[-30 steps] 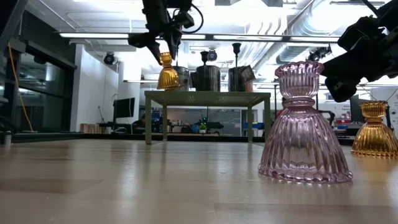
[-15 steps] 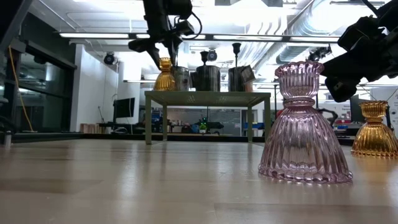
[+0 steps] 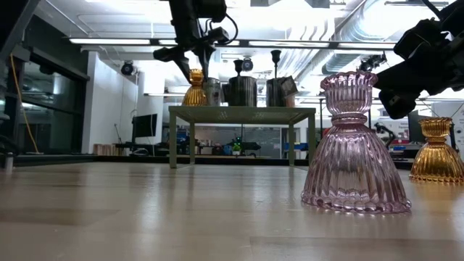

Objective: Pick & Place candle stick holders
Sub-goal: Put the left orange glass candle holder on the shelf

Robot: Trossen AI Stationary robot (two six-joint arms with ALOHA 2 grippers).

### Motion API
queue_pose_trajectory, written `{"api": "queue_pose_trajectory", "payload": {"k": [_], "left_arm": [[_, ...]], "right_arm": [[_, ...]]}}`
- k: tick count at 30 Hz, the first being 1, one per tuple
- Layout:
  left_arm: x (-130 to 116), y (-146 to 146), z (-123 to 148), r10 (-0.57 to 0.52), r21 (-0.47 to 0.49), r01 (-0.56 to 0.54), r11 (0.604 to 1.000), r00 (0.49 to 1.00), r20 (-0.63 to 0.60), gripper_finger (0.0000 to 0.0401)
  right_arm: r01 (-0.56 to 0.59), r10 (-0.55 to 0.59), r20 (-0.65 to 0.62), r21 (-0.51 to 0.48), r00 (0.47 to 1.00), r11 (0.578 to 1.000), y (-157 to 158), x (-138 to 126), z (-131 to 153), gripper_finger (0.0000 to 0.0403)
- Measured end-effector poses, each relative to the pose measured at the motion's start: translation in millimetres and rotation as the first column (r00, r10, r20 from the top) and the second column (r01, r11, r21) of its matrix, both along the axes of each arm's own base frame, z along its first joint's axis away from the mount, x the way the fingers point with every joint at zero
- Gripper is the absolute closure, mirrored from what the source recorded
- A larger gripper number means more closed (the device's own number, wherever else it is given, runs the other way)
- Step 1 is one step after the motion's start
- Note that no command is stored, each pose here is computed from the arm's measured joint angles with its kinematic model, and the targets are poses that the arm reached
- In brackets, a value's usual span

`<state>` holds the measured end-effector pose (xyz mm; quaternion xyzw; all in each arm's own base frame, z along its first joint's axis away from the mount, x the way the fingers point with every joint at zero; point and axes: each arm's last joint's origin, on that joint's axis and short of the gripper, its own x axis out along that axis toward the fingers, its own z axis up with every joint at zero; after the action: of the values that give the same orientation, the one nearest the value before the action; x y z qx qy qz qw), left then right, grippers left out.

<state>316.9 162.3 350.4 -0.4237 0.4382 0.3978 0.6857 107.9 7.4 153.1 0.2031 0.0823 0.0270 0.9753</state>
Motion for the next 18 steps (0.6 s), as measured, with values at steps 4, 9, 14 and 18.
{"api": "queue_pose_trajectory", "payload": {"k": [4, 9, 14, 18], "left_arm": [[0.2, 0.8, -0.3, 0.007, 0.018, -0.007, 1.0, 1.0, -0.005, 0.0231], [0.1, 1.1, -0.3, 0.009, 0.03, -0.009, 1.0, 1.0, -0.01, 0.0231], [0.3, 1.3, -0.5, 0.009, 0.034, -0.008, 0.999, 1.0, -0.012, 0.0231], [1.7, 2.4, -0.2, 0.012, 0.049, -0.012, 0.999, 1.0, 0.0, 0.0231]], "right_arm": [[0.0, 0.0, 0.0, 0.0, 1.0, 1.0, 0.0, 0.0, -0.1, 0.0359], [0.0, 0.0, 0.0, 0.0, 1.0, 1.0, 0.0, 0.0, -0.1, 0.0359], [0.0, 0.0, 0.0, 0.0, 1.0, 1.0, 0.0, 0.0, -0.1, 0.0359], [0.0, 0.0, -0.001, 0.0, 1.0, 1.0, 0.0, 0.0, -0.1, 0.0359]]}}
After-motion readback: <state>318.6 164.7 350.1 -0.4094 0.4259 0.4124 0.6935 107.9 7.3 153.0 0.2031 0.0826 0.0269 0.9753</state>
